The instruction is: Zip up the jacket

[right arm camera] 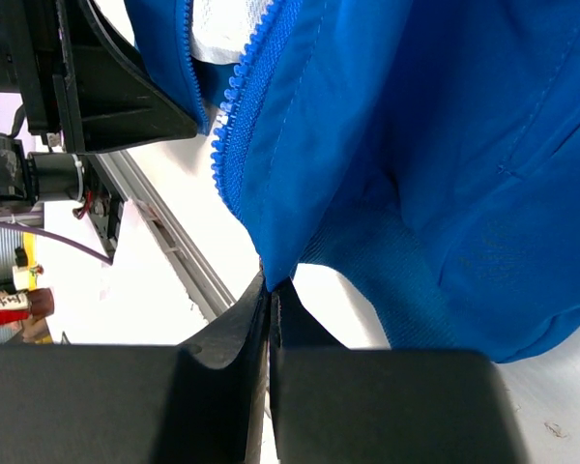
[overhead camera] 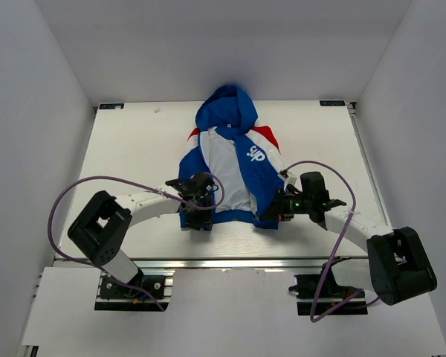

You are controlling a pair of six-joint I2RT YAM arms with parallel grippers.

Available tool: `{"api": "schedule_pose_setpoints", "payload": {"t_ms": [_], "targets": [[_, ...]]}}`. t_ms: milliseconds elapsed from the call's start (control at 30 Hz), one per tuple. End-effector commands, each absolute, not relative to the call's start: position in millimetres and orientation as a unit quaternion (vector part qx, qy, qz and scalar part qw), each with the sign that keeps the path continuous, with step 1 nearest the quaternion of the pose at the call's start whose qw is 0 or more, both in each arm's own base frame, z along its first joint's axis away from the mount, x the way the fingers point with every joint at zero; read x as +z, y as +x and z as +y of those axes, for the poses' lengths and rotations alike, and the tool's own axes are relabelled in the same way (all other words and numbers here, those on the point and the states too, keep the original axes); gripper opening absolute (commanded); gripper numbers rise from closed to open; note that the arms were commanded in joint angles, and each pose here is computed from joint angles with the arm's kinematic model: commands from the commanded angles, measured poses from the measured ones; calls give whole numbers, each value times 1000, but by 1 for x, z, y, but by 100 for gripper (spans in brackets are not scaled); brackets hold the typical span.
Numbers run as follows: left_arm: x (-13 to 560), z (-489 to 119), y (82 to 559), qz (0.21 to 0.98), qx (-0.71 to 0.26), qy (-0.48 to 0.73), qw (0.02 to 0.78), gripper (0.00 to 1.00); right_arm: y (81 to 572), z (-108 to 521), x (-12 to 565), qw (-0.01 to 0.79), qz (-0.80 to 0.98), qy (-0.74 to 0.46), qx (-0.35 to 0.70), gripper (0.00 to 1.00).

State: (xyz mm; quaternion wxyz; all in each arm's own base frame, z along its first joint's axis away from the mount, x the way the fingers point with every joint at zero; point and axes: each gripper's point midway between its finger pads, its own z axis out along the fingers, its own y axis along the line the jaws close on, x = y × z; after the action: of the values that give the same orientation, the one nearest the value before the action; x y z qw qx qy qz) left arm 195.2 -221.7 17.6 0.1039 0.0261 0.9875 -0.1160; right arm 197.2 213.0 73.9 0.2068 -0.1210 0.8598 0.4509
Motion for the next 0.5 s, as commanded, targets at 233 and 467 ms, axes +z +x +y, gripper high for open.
{"api": "schedule_pose_setpoints", "payload": {"t_ms": [233, 467], "targets": [[25, -229, 206, 984, -125, 19, 125, 36, 200, 211, 76, 222, 858, -130, 445, 0], [28, -237, 207, 981, -143, 34, 125, 0, 199, 211, 74, 220, 858, -133, 445, 0]]}}
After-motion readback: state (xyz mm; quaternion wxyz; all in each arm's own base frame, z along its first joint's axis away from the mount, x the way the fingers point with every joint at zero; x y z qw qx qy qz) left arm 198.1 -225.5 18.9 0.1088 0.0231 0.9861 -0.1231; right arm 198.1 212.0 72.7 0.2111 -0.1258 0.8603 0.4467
